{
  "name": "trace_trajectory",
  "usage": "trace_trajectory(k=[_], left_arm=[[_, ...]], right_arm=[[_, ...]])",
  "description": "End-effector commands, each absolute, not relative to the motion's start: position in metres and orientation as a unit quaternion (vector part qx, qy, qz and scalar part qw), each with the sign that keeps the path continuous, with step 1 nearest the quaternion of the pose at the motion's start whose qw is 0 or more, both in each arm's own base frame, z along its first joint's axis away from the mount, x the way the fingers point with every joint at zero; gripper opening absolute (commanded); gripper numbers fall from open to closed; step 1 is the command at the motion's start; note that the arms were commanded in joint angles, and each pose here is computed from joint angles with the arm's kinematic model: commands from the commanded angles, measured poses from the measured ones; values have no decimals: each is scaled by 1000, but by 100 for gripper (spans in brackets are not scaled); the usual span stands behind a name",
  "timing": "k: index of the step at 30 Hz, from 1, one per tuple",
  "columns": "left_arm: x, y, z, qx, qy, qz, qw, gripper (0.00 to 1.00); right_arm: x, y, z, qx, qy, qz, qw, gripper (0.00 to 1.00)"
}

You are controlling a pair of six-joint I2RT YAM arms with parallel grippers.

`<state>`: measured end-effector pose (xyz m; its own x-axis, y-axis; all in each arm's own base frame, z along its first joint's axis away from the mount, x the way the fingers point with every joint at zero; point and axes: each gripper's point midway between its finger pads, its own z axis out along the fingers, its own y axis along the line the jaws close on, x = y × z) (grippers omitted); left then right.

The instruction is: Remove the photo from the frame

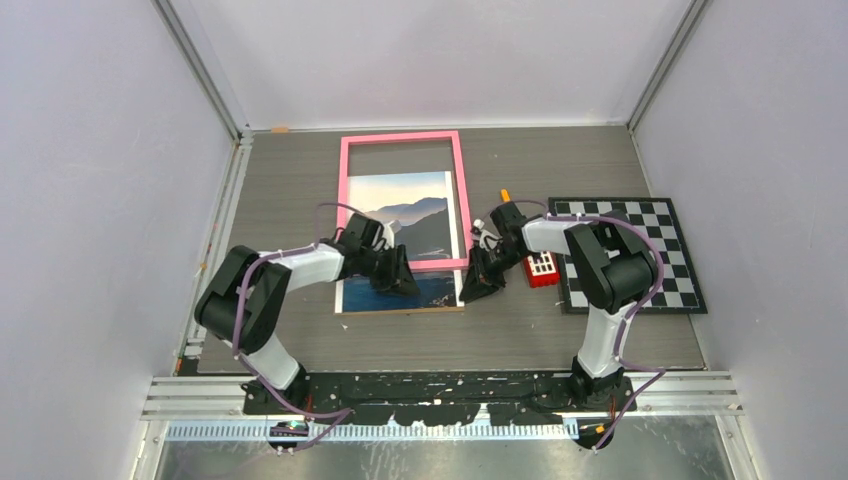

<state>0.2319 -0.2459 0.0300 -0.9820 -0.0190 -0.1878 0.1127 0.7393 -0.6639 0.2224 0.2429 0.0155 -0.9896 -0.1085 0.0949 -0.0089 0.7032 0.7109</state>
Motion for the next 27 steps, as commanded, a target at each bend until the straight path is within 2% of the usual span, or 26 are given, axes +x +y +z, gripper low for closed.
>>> trace_trajectory(k=[1, 4, 6, 14, 27], left_arm=[[217, -229, -21, 41, 961, -265, 71, 42], [216, -238, -23, 55, 959, -268, 67, 42], [216, -243, -23, 63, 958, -270, 67, 42], [225, -256, -23, 75, 956, -272, 74, 42], [230, -263, -13, 90, 951, -284, 81, 43]], right_arm=[[231, 249, -3, 56, -928, -367, 35, 15], [233, 251, 2, 59, -924, -376, 31, 4], [234, 251, 6, 59, -922, -382, 28, 0], [239, 263, 49, 59, -897, -438, -6, 0], [240, 271, 64, 53, -883, -467, -9, 1]])
